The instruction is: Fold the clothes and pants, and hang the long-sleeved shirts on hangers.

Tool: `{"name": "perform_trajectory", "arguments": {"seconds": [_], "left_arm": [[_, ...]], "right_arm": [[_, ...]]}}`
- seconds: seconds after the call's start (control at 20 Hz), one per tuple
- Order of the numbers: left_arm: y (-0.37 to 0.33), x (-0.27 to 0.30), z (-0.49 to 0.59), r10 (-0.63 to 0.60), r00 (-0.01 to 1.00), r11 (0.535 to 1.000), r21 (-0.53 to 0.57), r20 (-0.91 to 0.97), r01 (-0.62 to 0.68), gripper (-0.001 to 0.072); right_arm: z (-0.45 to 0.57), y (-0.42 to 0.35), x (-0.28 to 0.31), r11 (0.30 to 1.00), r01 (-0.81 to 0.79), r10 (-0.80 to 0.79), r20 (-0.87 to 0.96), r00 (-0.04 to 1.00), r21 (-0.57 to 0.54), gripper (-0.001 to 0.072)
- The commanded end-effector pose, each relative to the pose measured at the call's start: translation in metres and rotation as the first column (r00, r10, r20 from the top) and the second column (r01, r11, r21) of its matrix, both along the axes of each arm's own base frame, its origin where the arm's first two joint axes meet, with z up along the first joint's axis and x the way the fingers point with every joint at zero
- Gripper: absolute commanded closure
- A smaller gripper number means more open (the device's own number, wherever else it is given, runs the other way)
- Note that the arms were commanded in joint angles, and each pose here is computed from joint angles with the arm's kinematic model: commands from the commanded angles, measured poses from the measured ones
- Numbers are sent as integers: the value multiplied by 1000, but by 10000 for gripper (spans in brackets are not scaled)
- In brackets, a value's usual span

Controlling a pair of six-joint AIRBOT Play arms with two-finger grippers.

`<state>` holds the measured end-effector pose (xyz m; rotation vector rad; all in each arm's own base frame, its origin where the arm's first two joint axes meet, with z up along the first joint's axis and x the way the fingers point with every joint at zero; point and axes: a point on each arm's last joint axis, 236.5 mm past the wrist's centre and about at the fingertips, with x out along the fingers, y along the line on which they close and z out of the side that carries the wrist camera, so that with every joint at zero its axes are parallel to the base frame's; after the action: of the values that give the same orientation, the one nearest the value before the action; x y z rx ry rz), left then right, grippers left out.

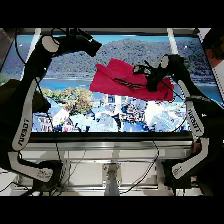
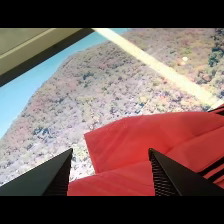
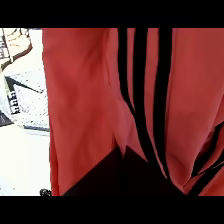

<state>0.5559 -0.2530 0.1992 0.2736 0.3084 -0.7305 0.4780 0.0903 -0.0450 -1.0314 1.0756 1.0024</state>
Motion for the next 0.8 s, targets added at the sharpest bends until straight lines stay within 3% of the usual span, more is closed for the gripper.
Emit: {"name": "perform_trajectory", "arguments": {"seconds": [0.0,0.1,0.15,0.2,0.3,0.4,0.45,0.5,0.6,0.65,0.75], "left_arm": [[0,0,0,-1,1000,1000,2,3,1,165],[0,0,0,-1,1000,1000,3,3,1,165],[0,0,0,-1,1000,1000,2,3,1,165],[0,0,1,-1,1000,1000,2,3,1,165],[0,0,1,-1,1000,1000,2,3,1,165],[0,0,1,-1,1000,1000,2,3,1,165],[0,0,0,-1,1000,1000,2,3,1,165],[0,0,0,-1,1000,1000,2,3,1,165],[0,0,0,-1,1000,1000,2,3,1,165],[0,0,0,-1,1000,1000,2,3,1,165],[0,0,0,-1,1000,1000,2,3,1,165]], "right_arm": [[13,-11,33,978,203,-207,102,973,47,698],[40,-25,72,916,367,-397,216,892,164,700],[58,-37,92,849,462,-520,255,815,255,700],[76,-52,112,748,555,-654,266,708,364,701],[101,-90,132,472,693,-871,165,464,545,702],[100,-130,130,267,767,-954,49,296,583,698],[94,-145,125,203,794,-970,8,242,573,693],[88,-155,121,164,814,-978,-19,210,557,628],[80,-164,113,124,840,-983,-49,175,528,285],[80,-168,112,121,843,-984,-47,171,524,204],[83,-168,113,123,839,-984,-43,172,530,205]]}}
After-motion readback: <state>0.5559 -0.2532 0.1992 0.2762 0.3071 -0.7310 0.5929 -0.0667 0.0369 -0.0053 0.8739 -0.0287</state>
